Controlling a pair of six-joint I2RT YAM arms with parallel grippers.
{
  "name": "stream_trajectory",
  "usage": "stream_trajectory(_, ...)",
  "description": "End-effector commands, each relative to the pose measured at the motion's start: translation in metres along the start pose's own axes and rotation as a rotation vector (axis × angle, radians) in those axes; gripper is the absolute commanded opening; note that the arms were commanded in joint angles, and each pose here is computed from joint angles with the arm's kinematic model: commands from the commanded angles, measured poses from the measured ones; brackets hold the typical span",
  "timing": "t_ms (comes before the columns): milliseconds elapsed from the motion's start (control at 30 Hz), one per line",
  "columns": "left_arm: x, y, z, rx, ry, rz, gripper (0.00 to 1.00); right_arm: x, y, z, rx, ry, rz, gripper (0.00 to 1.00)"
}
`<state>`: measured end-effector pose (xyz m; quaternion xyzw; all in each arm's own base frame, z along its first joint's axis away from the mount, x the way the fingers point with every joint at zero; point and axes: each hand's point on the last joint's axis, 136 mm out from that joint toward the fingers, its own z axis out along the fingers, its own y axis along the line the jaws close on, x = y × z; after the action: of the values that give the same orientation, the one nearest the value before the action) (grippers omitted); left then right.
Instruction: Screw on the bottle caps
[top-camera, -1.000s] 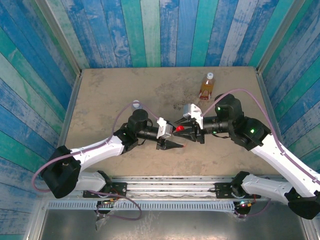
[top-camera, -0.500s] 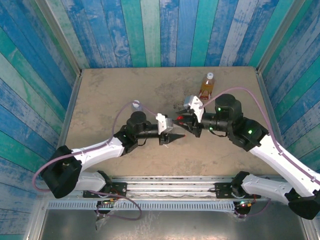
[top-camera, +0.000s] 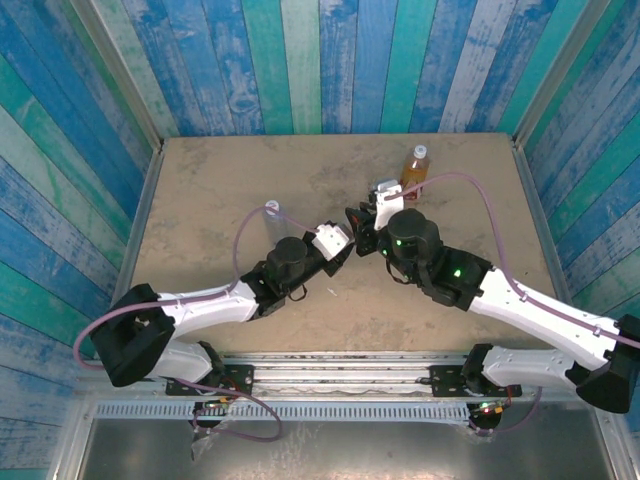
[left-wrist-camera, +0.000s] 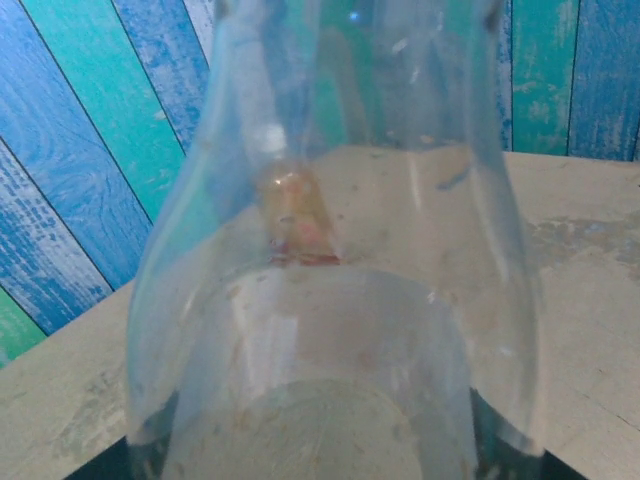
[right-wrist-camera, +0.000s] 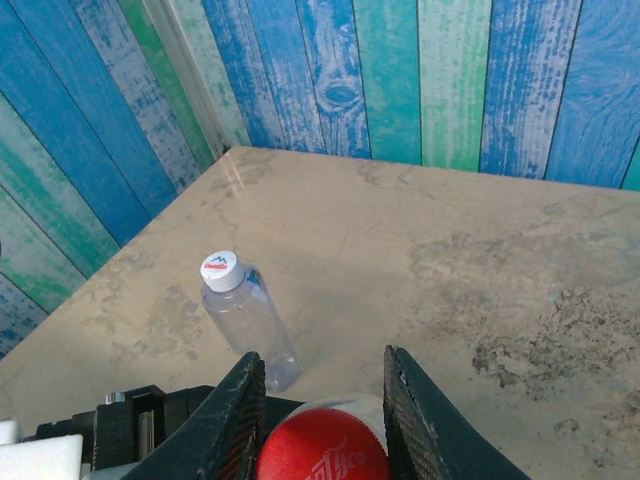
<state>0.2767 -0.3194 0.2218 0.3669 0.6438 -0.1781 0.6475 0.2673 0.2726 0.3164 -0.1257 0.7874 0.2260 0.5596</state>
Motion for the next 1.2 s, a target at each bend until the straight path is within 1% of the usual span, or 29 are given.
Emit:
stream_trajectory(0,-0.04,0.02,-0.003,-0.062,-0.139,-0.054,0.48,-0.002,-0.017,-0.008,0.056,0.019,-0.118,0.31)
stream_trajectory(33,-0.038,0.016,-0.003,-0.005,-0.138,-0.075,0.48,-0.008,-0.009,-0.012,-0.008,0.011,-0.161,0.36)
stream_trajectory(67,-0.036,0.008,-0.005,0.08,-0.146,-0.097,0.48,-0.014,-0.001,-0.017,-0.084,0.001,-0.201,0.43)
stream_trajectory(100,-0.035,-0.004,-0.009,0.183,-0.158,-0.103,0.48,-0.019,0.003,-0.023,-0.147,-0.008,-0.228,0.47)
stream_trajectory(133,-0.035,-0.015,-0.013,0.271,-0.166,-0.1,0.48,-0.023,0.004,-0.029,-0.195,-0.016,-0.236,0.49)
stream_trajectory(167,-0.035,-0.032,-0.021,0.382,-0.179,-0.076,0.47,-0.025,0.008,-0.036,-0.275,-0.021,-0.246,0.55)
stream_trajectory(200,-0.035,-0.045,-0.028,0.465,-0.188,-0.052,0.47,-0.025,0.014,-0.043,-0.359,-0.022,-0.256,0.6)
stream_trajectory(233,-0.037,-0.056,-0.034,0.535,-0.195,-0.054,0.47,-0.025,0.019,-0.051,-0.437,-0.023,-0.268,0.63)
stream_trajectory(267,-0.04,-0.062,-0.039,0.581,-0.205,-0.06,0.48,-0.02,0.03,-0.061,-0.554,-0.012,-0.29,0.65)
stream_trajectory(300,-0.041,-0.067,-0.044,0.623,-0.212,-0.059,0.48,-0.015,0.041,-0.072,-0.656,0.002,-0.314,0.66)
stream_trajectory(333,-0.042,-0.074,-0.049,0.669,-0.215,-0.057,0.48,-0.011,0.046,-0.079,-0.71,0.016,-0.335,0.66)
stream_trajectory(467,-0.046,-0.09,-0.061,0.81,-0.199,-0.052,0.48,0.004,0.06,-0.099,-0.867,0.099,-0.404,0.64)
stream_trajectory(533,-0.046,-0.093,-0.064,0.841,-0.2,-0.047,0.48,0.007,0.063,-0.102,-0.904,0.113,-0.411,0.62)
stream_trajectory(600,-0.047,-0.093,-0.064,0.844,-0.201,-0.046,0.48,0.009,0.063,-0.101,-0.901,0.118,-0.414,0.56)
stream_trajectory(667,-0.048,-0.093,-0.064,0.845,-0.204,-0.044,0.48,0.01,0.061,-0.098,-0.888,0.121,-0.416,0.53)
stream_trajectory(800,-0.05,-0.094,-0.064,0.853,-0.207,-0.041,0.48,0.014,0.058,-0.094,-0.865,0.131,-0.42,0.53)
stream_trajectory(900,-0.049,-0.094,-0.064,0.854,-0.205,-0.041,0.49,0.017,0.056,-0.091,-0.858,0.144,-0.418,0.51)
stream_trajectory(1100,-0.051,-0.095,-0.066,0.866,-0.207,-0.034,0.48,0.018,0.052,-0.084,-0.82,0.154,-0.42,0.52)
stream_trajectory(1133,-0.05,-0.095,-0.066,0.867,-0.204,-0.035,0.49,0.019,0.052,-0.083,-0.821,0.157,-0.417,0.51)
stream_trajectory(1167,-0.05,-0.095,-0.066,0.866,-0.204,-0.034,0.49,0.019,0.052,-0.083,-0.824,0.159,-0.417,0.48)
